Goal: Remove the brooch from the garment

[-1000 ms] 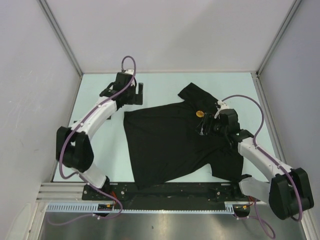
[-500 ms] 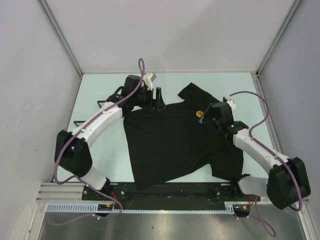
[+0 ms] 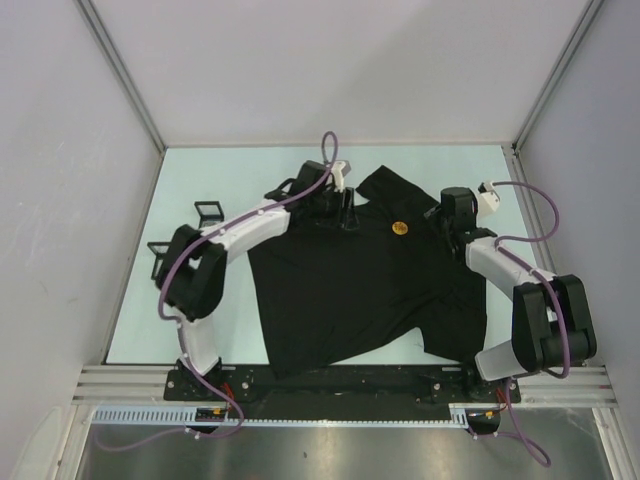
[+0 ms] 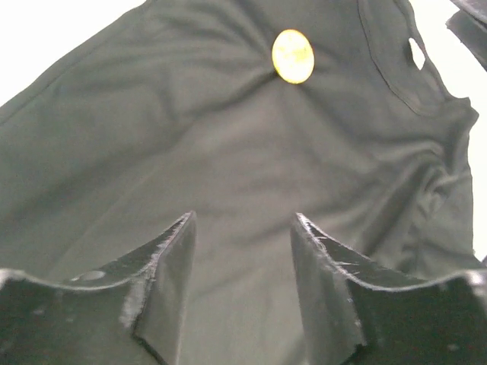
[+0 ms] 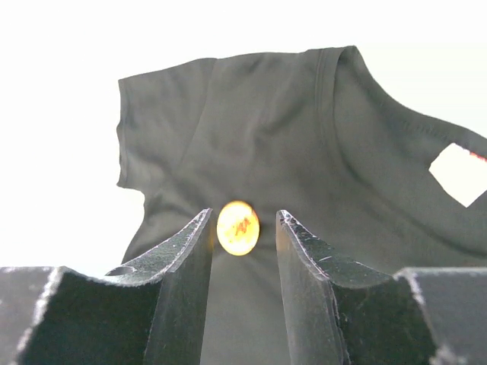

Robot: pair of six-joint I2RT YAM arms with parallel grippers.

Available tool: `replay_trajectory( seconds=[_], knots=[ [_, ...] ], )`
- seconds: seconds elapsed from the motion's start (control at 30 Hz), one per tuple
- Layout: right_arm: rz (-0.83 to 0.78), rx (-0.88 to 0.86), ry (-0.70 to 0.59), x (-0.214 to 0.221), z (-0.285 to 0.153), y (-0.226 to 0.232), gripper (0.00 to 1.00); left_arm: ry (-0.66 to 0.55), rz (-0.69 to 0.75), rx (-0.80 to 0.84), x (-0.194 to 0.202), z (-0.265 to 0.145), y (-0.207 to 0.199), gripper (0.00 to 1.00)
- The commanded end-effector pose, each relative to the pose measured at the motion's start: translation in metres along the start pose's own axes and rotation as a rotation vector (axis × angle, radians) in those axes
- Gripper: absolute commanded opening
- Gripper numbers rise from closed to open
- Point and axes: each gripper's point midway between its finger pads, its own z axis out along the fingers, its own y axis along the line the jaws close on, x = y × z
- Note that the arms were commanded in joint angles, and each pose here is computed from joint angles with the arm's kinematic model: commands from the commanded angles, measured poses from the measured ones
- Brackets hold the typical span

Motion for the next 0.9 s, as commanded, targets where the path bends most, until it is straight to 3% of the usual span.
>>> replay_trajectory(
  seconds=[0.0,0.13,0.27,0.5,0.67,0.87],
  knots=[
    [-0.019,0.004,-0.102,-0.026,0.011,0.006,0.43,-0.128,0.159,0.032,-0.052,0.023,-0.056,0.61],
    [-0.052,0.013,-0.035,-0.013,0.021,-0.016,0.36,-0.072,0.261,0.015,-0.039,0.068,-0.064,0.63],
    [-0.083,-0.066,0.011,-0.014,0.023,-0.009,0.35,-0.041,0.360,0.005,-0.032,0.094,-0.065,0.56],
    [-0.032,-0.123,0.156,0.003,0.036,-0.031,0.34,0.047,0.525,-0.061,-0.031,0.118,-0.055,0.61],
    [-0.034,-0.160,0.155,-0.002,0.030,-0.024,0.34,0.069,0.590,-0.134,-0.030,0.133,-0.043,0.60],
    [-0.037,-0.161,0.192,0.012,0.035,-0.028,0.31,0.073,0.594,-0.107,-0.027,0.148,-0.049,0.63]
  ],
)
